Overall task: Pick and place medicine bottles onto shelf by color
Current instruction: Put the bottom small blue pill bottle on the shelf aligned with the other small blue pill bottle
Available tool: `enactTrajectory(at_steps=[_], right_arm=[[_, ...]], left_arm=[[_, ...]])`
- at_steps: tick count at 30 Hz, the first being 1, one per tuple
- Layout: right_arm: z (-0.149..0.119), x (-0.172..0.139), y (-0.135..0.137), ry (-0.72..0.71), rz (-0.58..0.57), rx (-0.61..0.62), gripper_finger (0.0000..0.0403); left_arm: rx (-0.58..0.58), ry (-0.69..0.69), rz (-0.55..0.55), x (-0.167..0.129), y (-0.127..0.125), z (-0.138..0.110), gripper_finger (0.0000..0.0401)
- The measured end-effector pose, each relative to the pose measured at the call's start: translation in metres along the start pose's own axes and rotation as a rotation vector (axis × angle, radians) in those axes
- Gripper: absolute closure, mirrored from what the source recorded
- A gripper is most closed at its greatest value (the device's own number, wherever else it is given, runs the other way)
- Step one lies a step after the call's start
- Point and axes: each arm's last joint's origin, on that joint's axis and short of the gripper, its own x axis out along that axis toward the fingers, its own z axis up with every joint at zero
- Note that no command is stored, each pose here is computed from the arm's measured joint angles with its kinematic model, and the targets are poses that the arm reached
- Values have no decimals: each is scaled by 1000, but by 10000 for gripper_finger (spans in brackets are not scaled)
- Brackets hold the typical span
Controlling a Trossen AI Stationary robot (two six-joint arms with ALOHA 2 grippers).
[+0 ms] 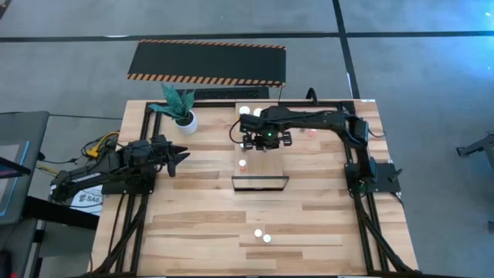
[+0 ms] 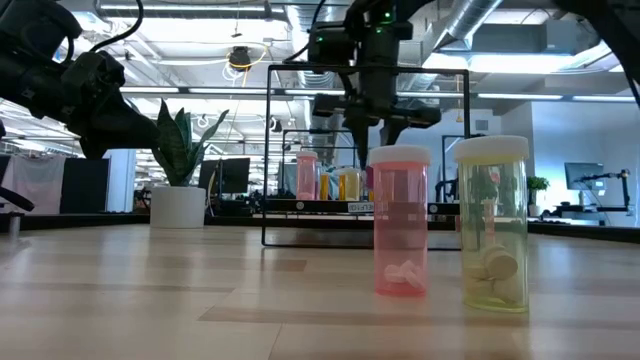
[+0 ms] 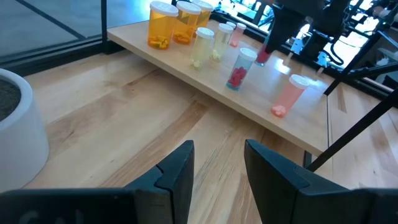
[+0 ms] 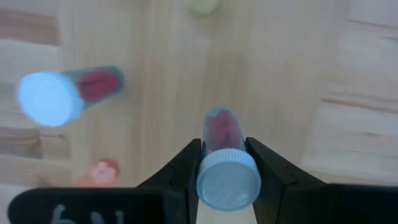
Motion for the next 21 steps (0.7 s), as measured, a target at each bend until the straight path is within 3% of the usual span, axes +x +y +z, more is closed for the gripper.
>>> enactTrajectory(at_steps=[21], right_arm=[[-9, 0, 16, -76, 51, -113, 275]], left_arm=[[0, 1, 0, 0, 0, 0, 273]])
